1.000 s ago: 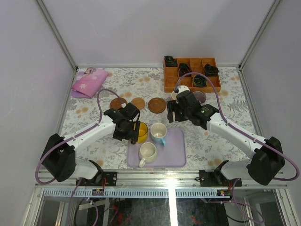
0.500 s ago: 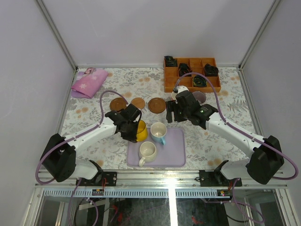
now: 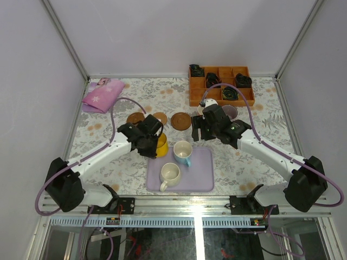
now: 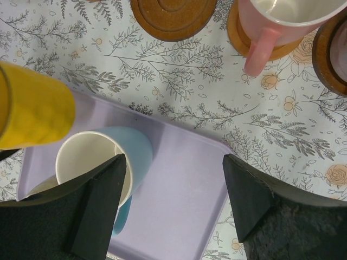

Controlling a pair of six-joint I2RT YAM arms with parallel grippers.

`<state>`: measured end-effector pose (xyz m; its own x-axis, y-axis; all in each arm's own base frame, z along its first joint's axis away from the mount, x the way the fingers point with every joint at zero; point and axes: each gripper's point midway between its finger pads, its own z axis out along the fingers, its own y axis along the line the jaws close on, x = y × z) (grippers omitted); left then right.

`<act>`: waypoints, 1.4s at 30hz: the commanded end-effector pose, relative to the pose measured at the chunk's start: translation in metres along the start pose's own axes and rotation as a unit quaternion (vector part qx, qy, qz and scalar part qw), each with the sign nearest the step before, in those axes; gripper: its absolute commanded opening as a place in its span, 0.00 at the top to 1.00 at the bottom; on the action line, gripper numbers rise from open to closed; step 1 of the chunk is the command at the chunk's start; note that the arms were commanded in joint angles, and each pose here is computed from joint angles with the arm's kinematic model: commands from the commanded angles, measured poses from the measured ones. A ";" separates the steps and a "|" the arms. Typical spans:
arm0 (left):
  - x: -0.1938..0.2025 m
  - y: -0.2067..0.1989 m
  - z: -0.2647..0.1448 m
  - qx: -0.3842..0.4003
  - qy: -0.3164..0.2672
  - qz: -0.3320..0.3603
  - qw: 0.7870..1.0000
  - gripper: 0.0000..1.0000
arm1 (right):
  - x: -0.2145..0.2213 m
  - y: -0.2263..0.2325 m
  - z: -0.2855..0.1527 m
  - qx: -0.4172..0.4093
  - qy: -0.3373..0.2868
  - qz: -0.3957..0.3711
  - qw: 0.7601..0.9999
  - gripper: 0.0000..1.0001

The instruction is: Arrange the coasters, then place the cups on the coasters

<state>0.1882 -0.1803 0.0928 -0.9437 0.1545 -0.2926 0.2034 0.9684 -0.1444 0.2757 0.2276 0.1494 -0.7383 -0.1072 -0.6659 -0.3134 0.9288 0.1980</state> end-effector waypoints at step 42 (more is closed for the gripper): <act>-0.231 -0.068 0.056 -0.072 -0.199 -0.101 0.972 1.00 | -0.057 -0.074 -0.062 0.181 -0.138 -0.005 0.974 0.27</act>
<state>0.3991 -0.2945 0.1001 -0.8003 -0.0114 -0.5995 0.0538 0.9944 -0.0906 0.2920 0.1646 0.1939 -0.5979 -0.0679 -0.7987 -0.1284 0.9916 0.0119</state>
